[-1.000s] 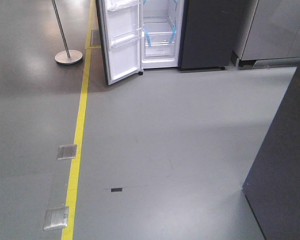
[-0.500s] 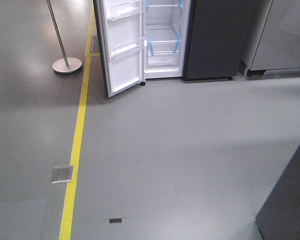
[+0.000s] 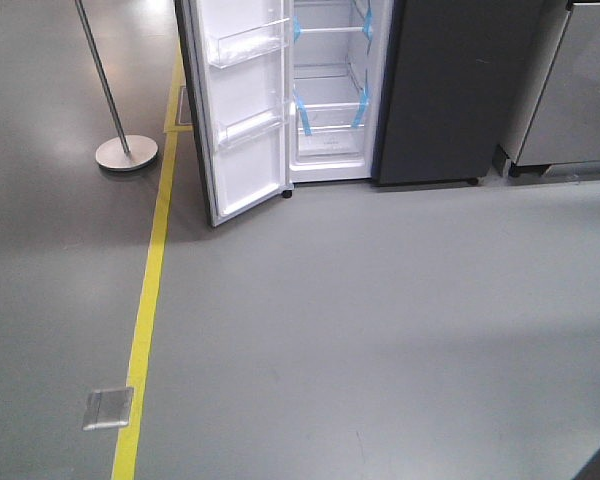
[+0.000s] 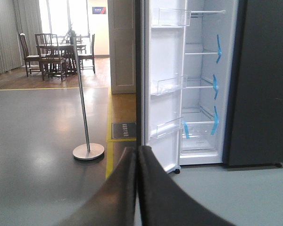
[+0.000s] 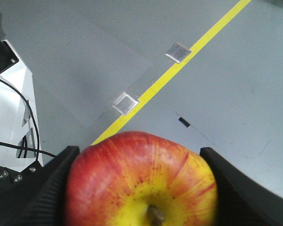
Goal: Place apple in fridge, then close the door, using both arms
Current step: 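Drive the base toward the open white refrigerator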
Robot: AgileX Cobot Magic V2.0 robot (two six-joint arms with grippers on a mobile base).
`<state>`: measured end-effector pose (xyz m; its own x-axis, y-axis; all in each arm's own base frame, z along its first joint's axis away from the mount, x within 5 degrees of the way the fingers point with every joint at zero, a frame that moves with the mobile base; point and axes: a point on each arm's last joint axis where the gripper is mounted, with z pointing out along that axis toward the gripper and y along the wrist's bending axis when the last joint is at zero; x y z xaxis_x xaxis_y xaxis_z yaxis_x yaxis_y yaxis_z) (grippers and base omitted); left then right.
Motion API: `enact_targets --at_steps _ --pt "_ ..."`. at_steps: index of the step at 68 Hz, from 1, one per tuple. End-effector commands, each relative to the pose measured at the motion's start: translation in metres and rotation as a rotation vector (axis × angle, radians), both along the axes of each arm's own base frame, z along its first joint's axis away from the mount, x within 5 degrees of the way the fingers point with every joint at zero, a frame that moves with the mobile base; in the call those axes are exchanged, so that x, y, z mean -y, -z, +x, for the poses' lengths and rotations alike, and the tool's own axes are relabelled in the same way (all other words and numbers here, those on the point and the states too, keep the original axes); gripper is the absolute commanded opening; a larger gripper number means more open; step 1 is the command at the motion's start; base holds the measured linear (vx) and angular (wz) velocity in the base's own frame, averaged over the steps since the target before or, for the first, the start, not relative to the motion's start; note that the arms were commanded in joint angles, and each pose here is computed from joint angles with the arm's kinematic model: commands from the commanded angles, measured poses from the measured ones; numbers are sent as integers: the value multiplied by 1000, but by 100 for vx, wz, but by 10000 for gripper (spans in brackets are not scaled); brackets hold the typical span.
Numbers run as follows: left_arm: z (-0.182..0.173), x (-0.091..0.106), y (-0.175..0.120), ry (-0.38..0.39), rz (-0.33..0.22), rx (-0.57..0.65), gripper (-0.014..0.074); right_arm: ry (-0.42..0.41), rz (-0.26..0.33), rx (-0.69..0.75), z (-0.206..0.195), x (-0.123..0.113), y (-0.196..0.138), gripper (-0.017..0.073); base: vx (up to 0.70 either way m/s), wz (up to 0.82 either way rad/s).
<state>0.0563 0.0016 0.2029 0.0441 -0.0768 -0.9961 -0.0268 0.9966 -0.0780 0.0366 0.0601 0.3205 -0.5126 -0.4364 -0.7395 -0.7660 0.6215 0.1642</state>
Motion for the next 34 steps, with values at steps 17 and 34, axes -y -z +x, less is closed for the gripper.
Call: enact_targets --at_steps 17,34 --pt "-1 0 -5 -4 -14 83 -6 12 63 52 3 -3 -12 192 36 2" --pt "-1 0 -5 -4 -14 83 -6 12 63 52 3 -3 -12 192 33 6"
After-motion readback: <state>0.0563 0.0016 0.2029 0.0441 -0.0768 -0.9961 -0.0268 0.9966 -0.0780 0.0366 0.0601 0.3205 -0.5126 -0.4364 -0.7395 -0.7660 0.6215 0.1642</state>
